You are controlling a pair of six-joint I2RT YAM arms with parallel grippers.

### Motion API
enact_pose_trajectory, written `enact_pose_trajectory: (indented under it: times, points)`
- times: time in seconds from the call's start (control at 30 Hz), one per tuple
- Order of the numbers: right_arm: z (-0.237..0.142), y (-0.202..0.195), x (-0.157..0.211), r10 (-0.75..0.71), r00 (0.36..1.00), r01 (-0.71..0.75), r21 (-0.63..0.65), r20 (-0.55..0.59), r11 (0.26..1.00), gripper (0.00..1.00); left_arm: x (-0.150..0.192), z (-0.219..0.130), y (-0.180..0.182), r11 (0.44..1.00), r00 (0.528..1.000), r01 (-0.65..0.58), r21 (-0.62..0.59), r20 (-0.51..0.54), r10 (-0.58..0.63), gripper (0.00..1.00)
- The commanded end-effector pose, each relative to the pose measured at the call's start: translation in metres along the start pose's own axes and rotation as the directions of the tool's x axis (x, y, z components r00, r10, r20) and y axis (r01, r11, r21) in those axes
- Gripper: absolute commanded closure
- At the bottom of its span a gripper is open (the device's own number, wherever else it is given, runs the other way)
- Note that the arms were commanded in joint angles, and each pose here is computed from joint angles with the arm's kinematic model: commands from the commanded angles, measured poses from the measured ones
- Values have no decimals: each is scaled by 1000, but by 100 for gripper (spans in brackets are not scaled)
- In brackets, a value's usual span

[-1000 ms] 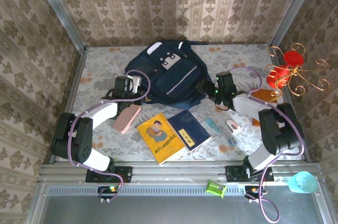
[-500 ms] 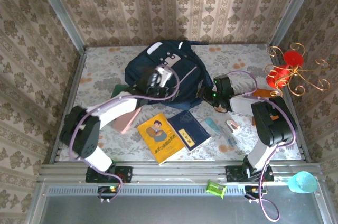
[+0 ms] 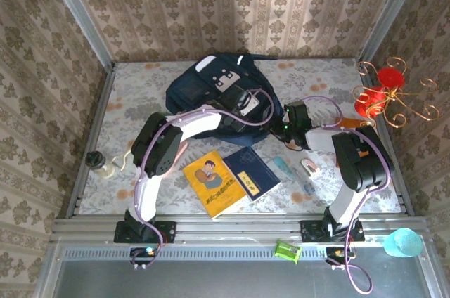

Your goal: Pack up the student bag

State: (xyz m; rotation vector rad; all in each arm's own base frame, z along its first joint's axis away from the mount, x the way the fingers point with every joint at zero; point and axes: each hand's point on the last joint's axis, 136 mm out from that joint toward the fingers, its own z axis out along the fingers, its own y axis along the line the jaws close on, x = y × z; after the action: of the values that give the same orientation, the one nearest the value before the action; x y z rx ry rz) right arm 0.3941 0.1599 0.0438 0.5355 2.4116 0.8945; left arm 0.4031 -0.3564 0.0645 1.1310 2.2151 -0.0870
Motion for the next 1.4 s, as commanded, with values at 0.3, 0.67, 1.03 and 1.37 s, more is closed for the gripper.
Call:
enact_pose_trajectory:
  times: [0.3,0.67,1.03,1.37]
  points:
    - [-3,-12,16,6,999,-6,3,-38,1000,48,-40,-74,36,983,970,104,149,204,-134,100]
    - [-16,15,9,-20,1000,19,-87,-11,996,41,-74,-157,65,903,868,138,406,389,-308,100]
    - [-12,46,20,-37,999,36,-134,-7,990,51,-87,-192,91,843,821,65,534,451,-349,100]
    - [-1,89,49,-135,989,122,-166,-68,979,49,-99,-173,106,811,846,20,585,423,-325,100]
